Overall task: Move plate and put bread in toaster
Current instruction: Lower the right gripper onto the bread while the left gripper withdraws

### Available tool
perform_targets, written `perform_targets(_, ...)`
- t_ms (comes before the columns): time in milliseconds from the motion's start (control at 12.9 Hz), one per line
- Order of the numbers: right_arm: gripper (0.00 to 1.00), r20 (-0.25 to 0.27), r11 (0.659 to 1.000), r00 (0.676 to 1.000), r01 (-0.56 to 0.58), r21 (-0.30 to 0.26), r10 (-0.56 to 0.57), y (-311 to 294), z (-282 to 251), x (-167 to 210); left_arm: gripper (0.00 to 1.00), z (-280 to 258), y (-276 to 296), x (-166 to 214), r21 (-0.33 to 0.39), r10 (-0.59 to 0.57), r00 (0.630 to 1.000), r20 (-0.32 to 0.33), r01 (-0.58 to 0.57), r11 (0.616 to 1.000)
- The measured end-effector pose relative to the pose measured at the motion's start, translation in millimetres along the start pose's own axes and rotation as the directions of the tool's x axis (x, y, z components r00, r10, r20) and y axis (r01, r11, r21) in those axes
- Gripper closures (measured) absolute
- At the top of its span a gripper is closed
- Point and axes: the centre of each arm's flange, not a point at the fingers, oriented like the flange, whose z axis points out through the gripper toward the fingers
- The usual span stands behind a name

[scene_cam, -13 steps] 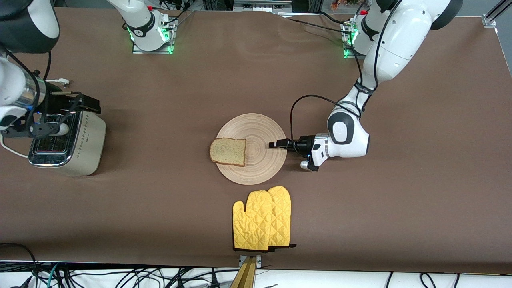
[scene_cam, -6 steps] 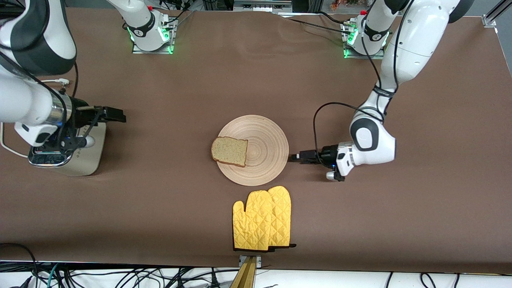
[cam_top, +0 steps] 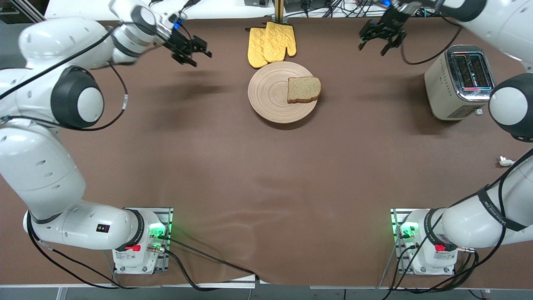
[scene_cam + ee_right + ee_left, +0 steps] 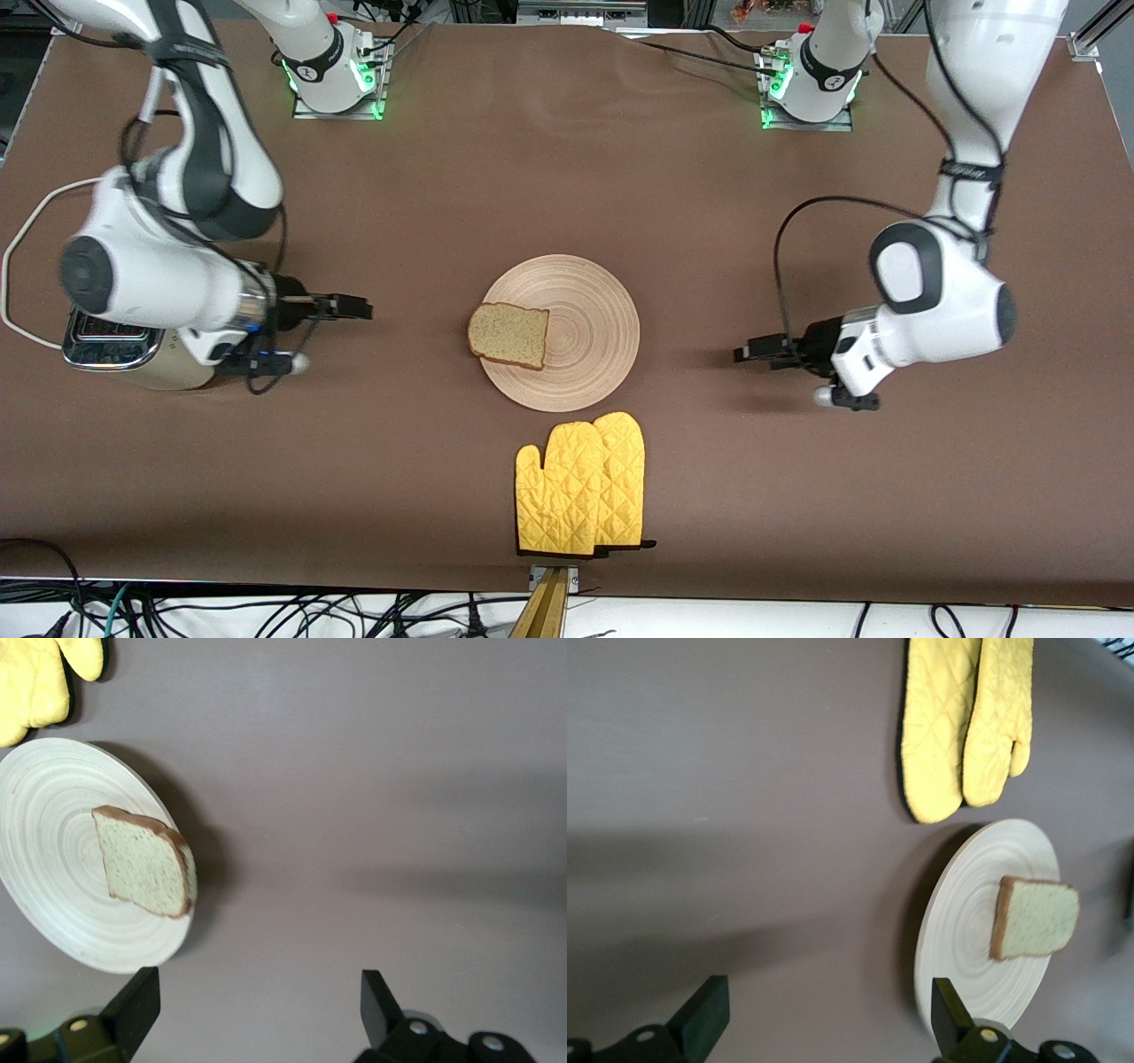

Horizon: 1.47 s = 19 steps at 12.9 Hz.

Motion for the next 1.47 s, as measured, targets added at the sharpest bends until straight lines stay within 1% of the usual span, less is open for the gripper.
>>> perform_targets(155, 0.00, -0.004, 1.000, 1.000, -0.008, 0.013, 0.008, -20.6, 34.4, 1.6, 0.00, -51.1, 4.9, -11.3, 0.089, 0.047, 0.998, 0.032, -0.050, 0.995)
perform_targets(309, 0.00, -0.011, 0.998, 0.999, -0.034, 0.049, 0.034, -24.9, 64.6, 6.8, 0.00, -94.5, 4.1, -21.3, 0.187, 0.050, 0.997, 0.058, -0.060, 0.980)
perform_targets(387, 0.00, -0.022, 0.996, 0.999, -0.048, 0.069, 0.050, -26.4, 79.1, 6.9, 0.00, -112.9, 7.4, -26.3, 0.251, 0.041, 0.998, 0.056, -0.054, 0.967)
perform_targets(541, 0.00, -0.050, 0.993, 0.996, -0.069, 0.099, 0.075, -36.0, 112.3, -1.4, 0.00, -144.1, 32.3, -42.7, 0.398, 0.024, 0.999, 0.049, -0.042, 0.916)
perform_targets(619, 0.00, -0.058, 0.992, 0.995, -0.074, 0.107, 0.081, -42.6, 128.3, -7.3, 0.00, -157.3, 49.4, -53.7, 0.451, 0.014, 0.999, 0.044, -0.033, 0.892)
perform_targets(696, 0.00, -0.066, 0.991, 0.994, -0.076, 0.110, 0.084, -48.6, 141.8, -12.4, 0.00, -170.9, 62.9, -63.4, 0.480, 0.015, 0.999, 0.033, -0.029, 0.877)
perform_targets(851, 0.00, -0.075, 0.989, 0.992, -0.088, 0.122, 0.098, -55.7, 161.6, -18.4, 0.00, -197.1, 72.0, -76.5, 0.507, 0.023, 1.000, 0.010, -0.025, 0.862)
perform_targets(1005, 0.00, -0.082, 0.986, 0.990, -0.102, 0.135, 0.114, -60.0, 174.8, -21.4, 0.00, -216.5, 73.7, -86.5, 0.532, 0.026, 1.000, 0.001, -0.023, 0.846)
perform_targets(1160, 0.00, -0.086, 0.983, 0.988, -0.115, 0.144, 0.128, -61.1, 184.6, -22.3, 0.00, -228.8, 76.2, -94.7, 0.532, 0.020, 1.000, -0.004, -0.015, 0.847)
perform_targets(1315, 0.00, -0.077, 0.979, 0.987, -0.130, 0.156, 0.143, -62.9, 190.4, -23.7, 0.00, -238.2, 79.3, -100.6, 0.529, 0.003, 1.000, -0.023, 0.010, 0.848)
perform_targets(1469, 0.00, -0.072, 0.978, 0.986, -0.137, 0.159, 0.149, -62.8, 194.3, -24.0, 0.00, -242.6, 83.2, -105.4, 0.529, -0.008, 1.000, -0.023, 0.019, 0.849)
